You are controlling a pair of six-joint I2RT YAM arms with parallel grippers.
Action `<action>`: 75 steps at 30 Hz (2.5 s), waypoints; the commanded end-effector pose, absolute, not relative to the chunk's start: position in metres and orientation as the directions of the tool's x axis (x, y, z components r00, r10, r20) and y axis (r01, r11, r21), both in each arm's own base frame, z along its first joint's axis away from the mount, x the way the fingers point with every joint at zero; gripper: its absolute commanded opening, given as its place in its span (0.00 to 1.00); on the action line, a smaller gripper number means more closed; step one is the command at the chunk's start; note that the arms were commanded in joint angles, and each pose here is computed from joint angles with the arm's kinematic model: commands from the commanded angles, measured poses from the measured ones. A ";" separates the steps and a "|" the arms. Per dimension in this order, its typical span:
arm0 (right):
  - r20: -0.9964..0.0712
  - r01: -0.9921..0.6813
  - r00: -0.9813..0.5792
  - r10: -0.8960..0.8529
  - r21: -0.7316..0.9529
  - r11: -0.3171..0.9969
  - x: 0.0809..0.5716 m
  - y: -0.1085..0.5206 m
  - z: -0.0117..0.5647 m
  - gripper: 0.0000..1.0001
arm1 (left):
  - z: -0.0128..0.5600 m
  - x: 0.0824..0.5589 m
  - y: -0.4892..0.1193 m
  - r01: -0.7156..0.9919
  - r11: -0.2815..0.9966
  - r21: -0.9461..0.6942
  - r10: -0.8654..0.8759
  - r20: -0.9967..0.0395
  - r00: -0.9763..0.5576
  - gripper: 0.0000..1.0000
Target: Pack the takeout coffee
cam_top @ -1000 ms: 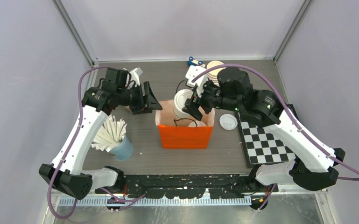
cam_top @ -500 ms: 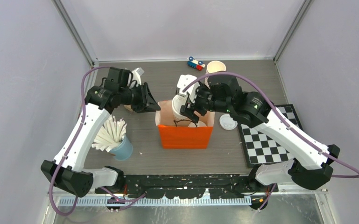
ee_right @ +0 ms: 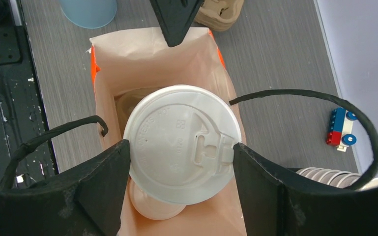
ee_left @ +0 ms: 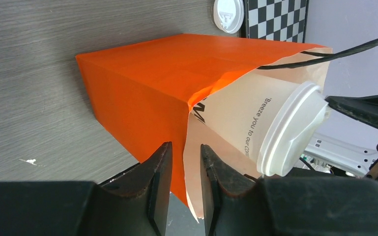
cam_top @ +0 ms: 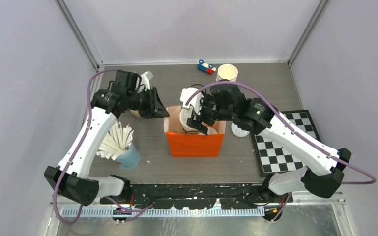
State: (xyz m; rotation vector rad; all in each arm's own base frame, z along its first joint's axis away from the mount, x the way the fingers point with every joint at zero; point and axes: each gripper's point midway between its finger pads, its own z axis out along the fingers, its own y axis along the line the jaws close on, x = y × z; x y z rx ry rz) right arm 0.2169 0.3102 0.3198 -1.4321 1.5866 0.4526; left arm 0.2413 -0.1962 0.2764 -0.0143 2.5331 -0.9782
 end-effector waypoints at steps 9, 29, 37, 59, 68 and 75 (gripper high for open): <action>-0.823 -0.924 0.118 -0.556 -0.296 0.242 0.206 0.312 0.318 0.75 | 0.288 0.233 -0.199 0.174 0.721 -0.671 -0.137 -0.384 -0.913 0.27; -0.777 -0.814 0.182 -0.602 -0.463 0.352 0.226 0.296 0.314 0.75 | 0.314 0.251 -0.226 0.429 0.555 -0.713 -0.125 -0.581 -0.804 0.00; -0.736 -0.794 0.219 -0.641 -0.516 0.322 0.238 0.302 0.310 0.76 | 0.322 0.258 -0.228 0.557 0.530 -0.640 -0.087 -0.694 -0.715 0.00; -0.760 -0.838 0.196 -0.619 -0.458 0.297 0.217 0.308 0.297 0.75 | 0.298 0.219 -0.194 0.432 0.664 -0.611 -0.083 -0.634 -0.769 0.49; -0.741 -0.844 0.215 -0.637 -0.469 0.261 0.197 0.314 0.286 0.75 | 0.291 0.192 -0.188 0.349 0.677 -0.648 -0.062 -0.523 -0.850 0.58; -0.721 -0.833 0.248 -0.648 -0.500 0.237 0.178 0.320 0.274 0.74 | 0.302 0.186 -0.190 0.352 0.652 -0.672 -0.080 -0.523 -0.849 0.62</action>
